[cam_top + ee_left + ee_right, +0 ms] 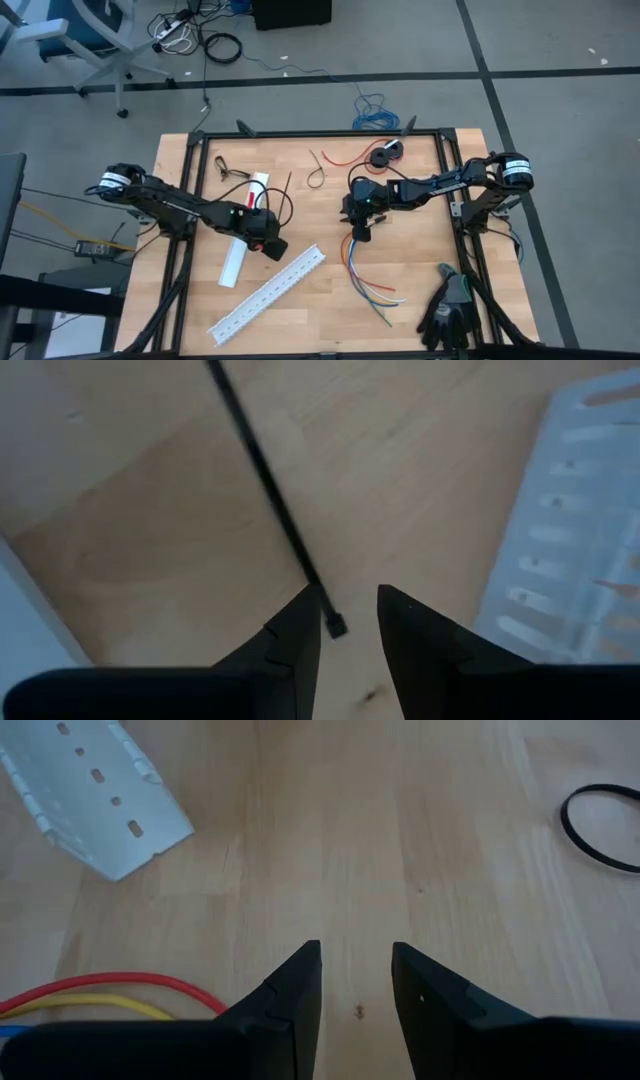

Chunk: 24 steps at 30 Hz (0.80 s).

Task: Ziptie cables
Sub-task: Wrap the left black zip tie

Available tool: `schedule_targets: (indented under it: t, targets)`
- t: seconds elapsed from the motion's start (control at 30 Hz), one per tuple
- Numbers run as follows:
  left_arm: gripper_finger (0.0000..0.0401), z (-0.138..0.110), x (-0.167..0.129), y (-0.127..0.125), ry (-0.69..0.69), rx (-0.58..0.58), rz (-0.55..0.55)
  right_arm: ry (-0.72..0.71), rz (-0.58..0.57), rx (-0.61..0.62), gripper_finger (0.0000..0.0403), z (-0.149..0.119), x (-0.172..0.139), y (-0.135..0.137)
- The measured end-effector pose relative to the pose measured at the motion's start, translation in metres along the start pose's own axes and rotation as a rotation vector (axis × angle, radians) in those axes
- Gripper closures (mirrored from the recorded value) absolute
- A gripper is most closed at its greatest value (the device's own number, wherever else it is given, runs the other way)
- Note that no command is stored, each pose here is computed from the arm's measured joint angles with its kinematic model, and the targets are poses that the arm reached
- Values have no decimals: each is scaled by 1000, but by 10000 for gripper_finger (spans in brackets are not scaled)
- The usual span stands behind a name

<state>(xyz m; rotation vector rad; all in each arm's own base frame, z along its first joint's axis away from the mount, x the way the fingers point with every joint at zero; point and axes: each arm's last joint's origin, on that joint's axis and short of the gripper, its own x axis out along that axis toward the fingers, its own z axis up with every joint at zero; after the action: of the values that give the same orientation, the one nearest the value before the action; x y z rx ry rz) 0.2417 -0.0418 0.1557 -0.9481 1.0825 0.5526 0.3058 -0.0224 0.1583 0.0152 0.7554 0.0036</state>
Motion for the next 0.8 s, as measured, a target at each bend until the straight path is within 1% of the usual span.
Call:
schedule_targets:
  t: [0.2, 0.33, 0.43, 0.57, 0.6, 0.73, 0.8]
  targets:
    - [290, -1, 16, 2, 22, -2, 54, -3, 0, 16, 291, 0, 0, 0]
    - [292, -1, 22, 1, 35, 9, 60, -3, 1, 16, 291, 0, 0, 0]
    - [314, -1, 22, 2, 30, 25, 65, -5, 1, 16, 291, 1, 0, 0]
    - [383, 0, 23, 2, 24, 114, 64, -7, 1, 17, 291, 1, 0, 0]
    - [390, 0, 23, 1, 19, 136, 61, -9, 1, 17, 291, 1, 0, 0]
    - [397, 1, 21, -1, -2, 258, 66, -20, 6, 17, 291, 2, 0, 0]
    - [398, 3, 19, -3, -19, 284, 76, -34, 6, 9, 291, 3, 0, 0]
